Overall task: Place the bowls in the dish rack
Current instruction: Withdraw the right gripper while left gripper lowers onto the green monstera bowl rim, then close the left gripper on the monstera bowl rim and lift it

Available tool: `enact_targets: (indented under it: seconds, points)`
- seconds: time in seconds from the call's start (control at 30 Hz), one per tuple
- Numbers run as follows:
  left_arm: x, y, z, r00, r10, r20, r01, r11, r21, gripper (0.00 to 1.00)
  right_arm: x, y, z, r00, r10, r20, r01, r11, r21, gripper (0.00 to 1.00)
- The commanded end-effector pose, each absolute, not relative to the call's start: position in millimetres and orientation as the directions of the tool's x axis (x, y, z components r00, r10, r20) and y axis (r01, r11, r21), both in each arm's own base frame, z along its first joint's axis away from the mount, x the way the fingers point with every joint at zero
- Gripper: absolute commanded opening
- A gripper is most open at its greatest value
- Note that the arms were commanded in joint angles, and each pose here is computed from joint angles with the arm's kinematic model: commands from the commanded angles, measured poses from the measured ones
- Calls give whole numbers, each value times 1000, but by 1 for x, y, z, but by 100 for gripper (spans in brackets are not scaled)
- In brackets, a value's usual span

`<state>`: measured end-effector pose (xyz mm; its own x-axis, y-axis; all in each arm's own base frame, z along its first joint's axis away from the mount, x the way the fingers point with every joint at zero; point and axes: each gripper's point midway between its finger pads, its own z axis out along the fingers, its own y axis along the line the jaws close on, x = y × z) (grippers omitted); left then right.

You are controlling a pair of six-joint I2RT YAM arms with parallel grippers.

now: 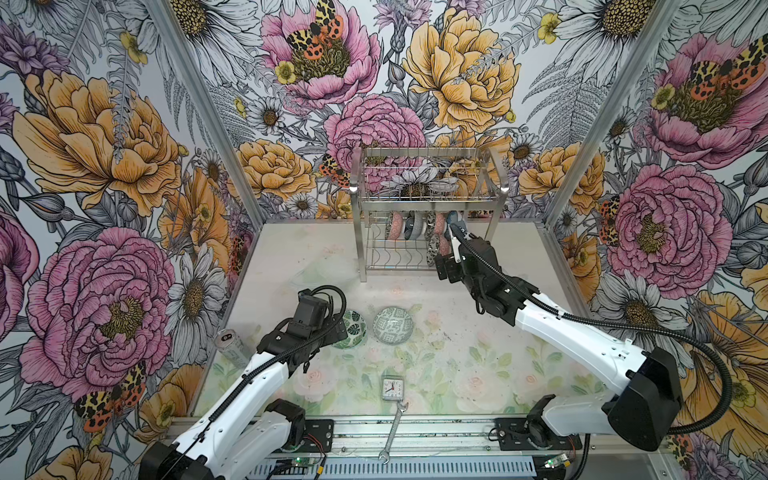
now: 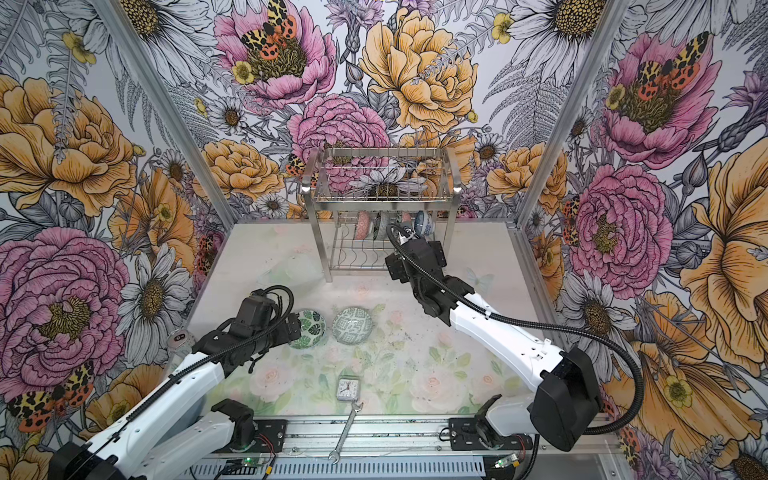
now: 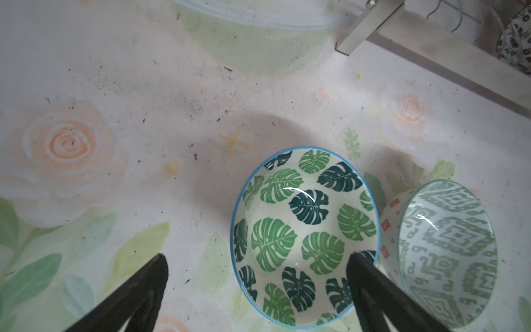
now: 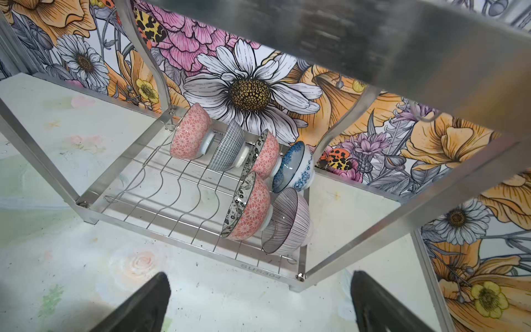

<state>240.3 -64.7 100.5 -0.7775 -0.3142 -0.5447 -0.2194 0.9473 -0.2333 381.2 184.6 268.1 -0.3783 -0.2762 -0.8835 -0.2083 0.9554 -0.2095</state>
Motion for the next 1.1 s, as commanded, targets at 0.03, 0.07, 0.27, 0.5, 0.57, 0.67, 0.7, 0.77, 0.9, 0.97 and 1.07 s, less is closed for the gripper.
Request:
enact_targets:
  seconds: [0.03, 0.07, 0.27, 0.5, 0.57, 0.67, 0.7, 0.77, 0.9, 0.97, 1.07]
  points:
    - [239, -61, 92, -758, -356, -547, -260, 934, -246, 99, 376, 181, 260, -416, -242, -877, -204, 964, -169, 100]
    - [238, -61, 88, -762, -359, -539, -262, 932, -250, 99, 376, 180, 259, -419, -240, -876, -201, 965, -168, 100]
    - [236, -65, 75, -772, -367, -519, -263, 928, -265, 99, 376, 178, 257, -426, -238, -873, -197, 966, -167, 100]
    - [239, -70, 62, -782, -372, -499, -259, 923, -284, 91, 379, 176, 255, -433, -231, -871, -195, 968, -159, 100]
    - [239, -71, 58, -787, -373, -491, -261, 923, -283, 86, 379, 176, 255, -434, -230, -871, -196, 968, -158, 100]
    - [241, -74, 52, -795, -368, -481, -256, 924, -284, 79, 379, 174, 252, -439, -230, -868, -194, 968, -158, 100]
    - [242, -74, 50, -797, -368, -479, -256, 924, -284, 77, 379, 174, 252, -439, -229, -868, -194, 968, -157, 100]
    - [242, -75, 46, -802, -366, -471, -256, 925, -282, 71, 379, 174, 251, -442, -230, -867, -195, 968, -157, 100]
    - [244, -77, 41, -810, -361, -463, -254, 926, -278, 59, 380, 174, 250, -445, -225, -867, -196, 969, -151, 100]
    - [245, -76, 42, -807, -364, -465, -258, 925, -277, 54, 380, 174, 250, -446, -225, -866, -197, 969, -150, 100]
    - [245, -76, 41, -806, -367, -465, -262, 925, -276, 43, 380, 174, 249, -446, -227, -866, -197, 968, -152, 100]
